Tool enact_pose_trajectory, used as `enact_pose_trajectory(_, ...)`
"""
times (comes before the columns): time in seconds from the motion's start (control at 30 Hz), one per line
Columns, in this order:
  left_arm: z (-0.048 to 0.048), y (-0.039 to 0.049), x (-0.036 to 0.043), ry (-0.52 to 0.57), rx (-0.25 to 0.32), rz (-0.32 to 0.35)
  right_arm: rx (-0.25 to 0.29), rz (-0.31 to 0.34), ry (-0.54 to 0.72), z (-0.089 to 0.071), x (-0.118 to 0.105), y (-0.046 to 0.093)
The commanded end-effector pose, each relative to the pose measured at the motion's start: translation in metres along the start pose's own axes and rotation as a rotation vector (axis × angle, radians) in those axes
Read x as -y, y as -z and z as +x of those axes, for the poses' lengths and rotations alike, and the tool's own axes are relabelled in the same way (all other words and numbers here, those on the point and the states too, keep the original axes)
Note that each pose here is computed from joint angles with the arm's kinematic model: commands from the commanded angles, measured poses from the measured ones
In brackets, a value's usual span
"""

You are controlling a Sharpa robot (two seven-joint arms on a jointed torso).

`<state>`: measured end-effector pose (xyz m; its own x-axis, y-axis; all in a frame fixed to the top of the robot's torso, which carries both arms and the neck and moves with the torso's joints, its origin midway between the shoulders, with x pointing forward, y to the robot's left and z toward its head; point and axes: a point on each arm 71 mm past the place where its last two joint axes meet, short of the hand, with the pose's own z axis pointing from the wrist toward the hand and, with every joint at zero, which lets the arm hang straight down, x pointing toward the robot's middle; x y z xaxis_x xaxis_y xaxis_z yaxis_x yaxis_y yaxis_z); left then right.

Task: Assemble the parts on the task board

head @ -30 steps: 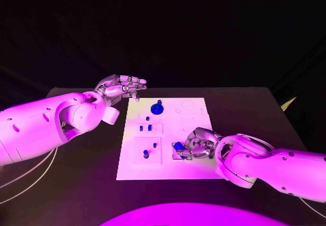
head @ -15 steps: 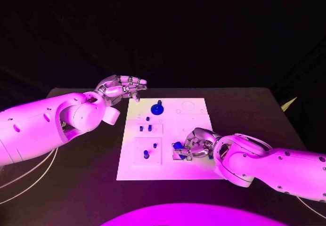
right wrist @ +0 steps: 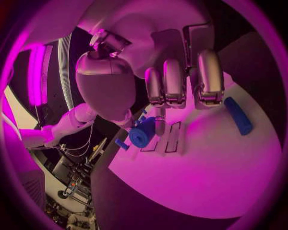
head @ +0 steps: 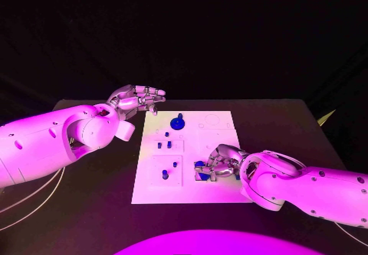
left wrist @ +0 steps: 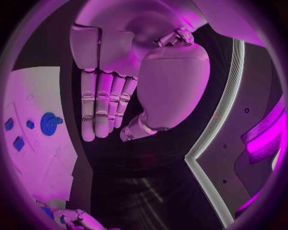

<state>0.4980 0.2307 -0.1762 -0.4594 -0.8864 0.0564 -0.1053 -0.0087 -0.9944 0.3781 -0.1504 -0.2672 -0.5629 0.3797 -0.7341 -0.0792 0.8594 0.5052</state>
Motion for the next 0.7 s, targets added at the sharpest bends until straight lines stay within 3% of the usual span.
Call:
enact_pose_trajectory(0.03, 0.0021, -0.0002, 0.001, 0.009, -0.015, 0.006, 0.0, 0.0, 0.05, 0.0007, -0.0008, -0.0003)
enact_pose_trajectory(0.7, 0.0009, 0.0008, 0.001, 0.008, -0.011, 0.005, 0.014, -0.024, 0.09, 0.0006, -0.0037, 0.0066)
